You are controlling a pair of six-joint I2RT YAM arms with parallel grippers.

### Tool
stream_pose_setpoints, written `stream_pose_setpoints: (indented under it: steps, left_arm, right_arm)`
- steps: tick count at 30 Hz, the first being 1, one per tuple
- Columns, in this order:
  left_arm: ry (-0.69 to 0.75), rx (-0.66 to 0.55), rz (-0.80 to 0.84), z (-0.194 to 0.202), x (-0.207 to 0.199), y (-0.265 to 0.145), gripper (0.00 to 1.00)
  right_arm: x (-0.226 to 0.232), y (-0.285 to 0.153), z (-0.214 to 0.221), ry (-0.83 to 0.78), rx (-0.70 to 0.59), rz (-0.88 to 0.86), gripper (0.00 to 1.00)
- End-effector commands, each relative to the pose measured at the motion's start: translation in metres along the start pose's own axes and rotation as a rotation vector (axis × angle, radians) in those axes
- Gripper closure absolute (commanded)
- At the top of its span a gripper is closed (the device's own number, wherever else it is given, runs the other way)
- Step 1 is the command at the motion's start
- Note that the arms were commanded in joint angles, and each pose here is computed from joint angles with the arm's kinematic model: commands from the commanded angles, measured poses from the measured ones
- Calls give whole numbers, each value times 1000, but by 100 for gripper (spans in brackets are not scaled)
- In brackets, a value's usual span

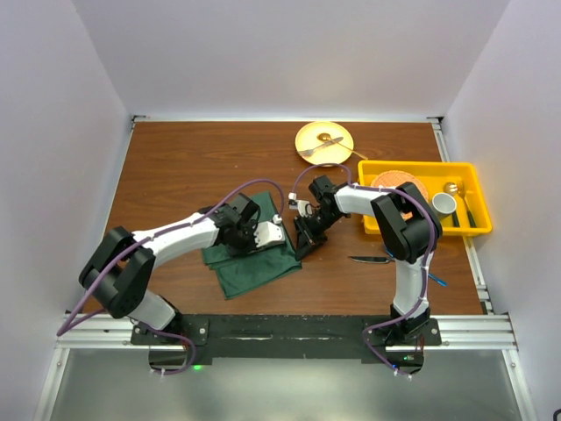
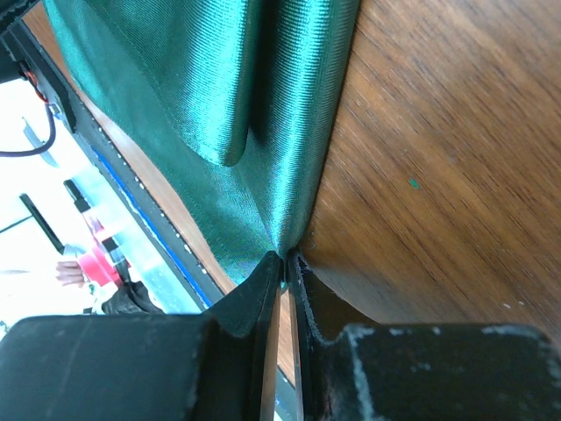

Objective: Fold the napkin into a case and place the utensils inside
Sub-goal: Smooth out the square-folded napkin at the center of the board.

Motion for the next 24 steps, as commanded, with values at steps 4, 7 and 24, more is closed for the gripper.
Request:
stream_pose_setpoints:
  steps: [4, 7, 24]
  left_arm:
    - [25, -11, 35, 0, -3, 9, 59]
    - [19, -5, 60, 3, -6, 12, 58]
    - [-9, -38, 103, -8, -7, 1, 57]
  right_arm:
    - [-6, 5, 1, -11, 21, 26, 88]
    - [-6, 5, 1, -13, 20, 26, 88]
    - [-7, 6, 0, -11, 23, 31, 89]
Point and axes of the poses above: each gripper's point midway between its finger pads, its own y axis out along the fingers, its own x axis along the line the jaws close on, z = x × y, the point moved 9 cm from there along -y, back along the fingers, and after that the axes turned 7 degrees about -y, right-handed, at the moved point
